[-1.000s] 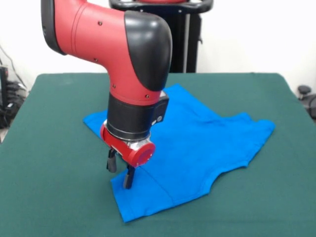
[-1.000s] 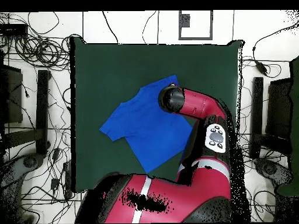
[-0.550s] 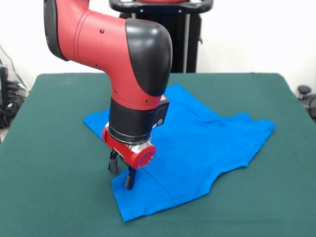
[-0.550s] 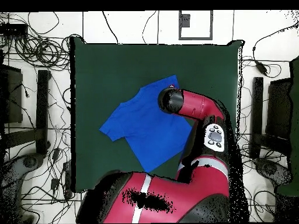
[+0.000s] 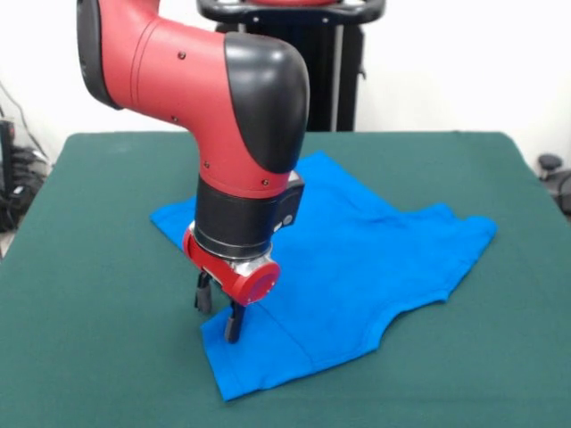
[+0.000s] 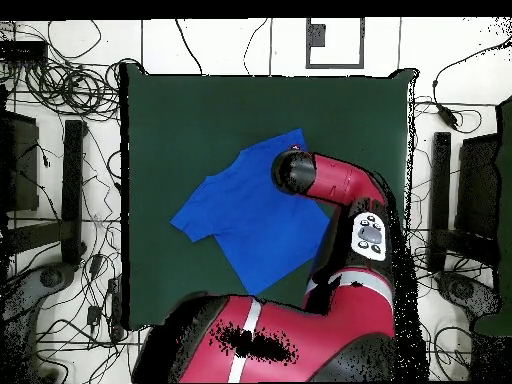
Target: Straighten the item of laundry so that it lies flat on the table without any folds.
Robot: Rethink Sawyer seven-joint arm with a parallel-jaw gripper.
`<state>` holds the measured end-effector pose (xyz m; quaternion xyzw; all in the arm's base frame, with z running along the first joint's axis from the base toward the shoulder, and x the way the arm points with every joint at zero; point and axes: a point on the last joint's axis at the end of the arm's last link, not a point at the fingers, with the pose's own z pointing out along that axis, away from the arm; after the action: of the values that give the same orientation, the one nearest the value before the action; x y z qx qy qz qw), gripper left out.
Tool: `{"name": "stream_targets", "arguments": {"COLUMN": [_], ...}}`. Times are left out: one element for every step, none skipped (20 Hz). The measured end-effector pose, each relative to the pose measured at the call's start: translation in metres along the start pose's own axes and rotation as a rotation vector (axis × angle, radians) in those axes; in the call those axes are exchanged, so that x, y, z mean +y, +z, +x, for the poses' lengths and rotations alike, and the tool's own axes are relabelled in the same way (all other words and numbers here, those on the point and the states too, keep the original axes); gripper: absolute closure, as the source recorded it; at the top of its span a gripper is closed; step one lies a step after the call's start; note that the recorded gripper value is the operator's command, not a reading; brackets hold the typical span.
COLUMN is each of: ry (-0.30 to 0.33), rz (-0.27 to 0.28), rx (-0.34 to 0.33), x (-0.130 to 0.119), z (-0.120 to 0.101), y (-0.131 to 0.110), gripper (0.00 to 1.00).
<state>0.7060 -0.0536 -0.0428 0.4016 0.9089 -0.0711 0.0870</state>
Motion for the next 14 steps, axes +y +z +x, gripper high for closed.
{"name": "stream_targets", "arguments": {"ry": [0.001, 0.002, 0.002, 0.001, 0.0, -0.002, -0.005, -0.01, -0.015, -0.017, -0.019, -0.02, -0.021, -0.022], "rz": [-0.001, -0.003, -0.006, -0.009, -0.011, -0.012, -0.013, -0.014, -0.015, -0.017, -0.018, -0.02, -0.022, -0.023], "rx": [-0.001, -0.002, -0.005, -0.009, -0.011, -0.014, -0.019, -0.027, -0.033, -0.038, -0.043, -0.047, -0.051, -0.054], "x": [0.0, 0.0, 0.0, 0.0, 0.0, -0.001, -0.001, -0.002, -0.002, -0.002, -0.002, -0.002, -0.001, -0.001], "z": [-0.001, -0.002, -0.005, -0.007, -0.009, -0.01, -0.013, -0.016, -0.018, -0.02, -0.022, -0.024, -0.026, -0.027], "y": [-0.001, -0.001, -0.004, -0.006, -0.007, -0.009, -0.011, -0.014, -0.017, -0.02, -0.023, -0.025, -0.028, -0.03], "gripper": [0.0, 0.0, 0.0, 0.0, 0.0, 0.0, 0.0, 0.0, 0.0, 0.0, 0.0, 0.0, 0.0, 0.0]}}
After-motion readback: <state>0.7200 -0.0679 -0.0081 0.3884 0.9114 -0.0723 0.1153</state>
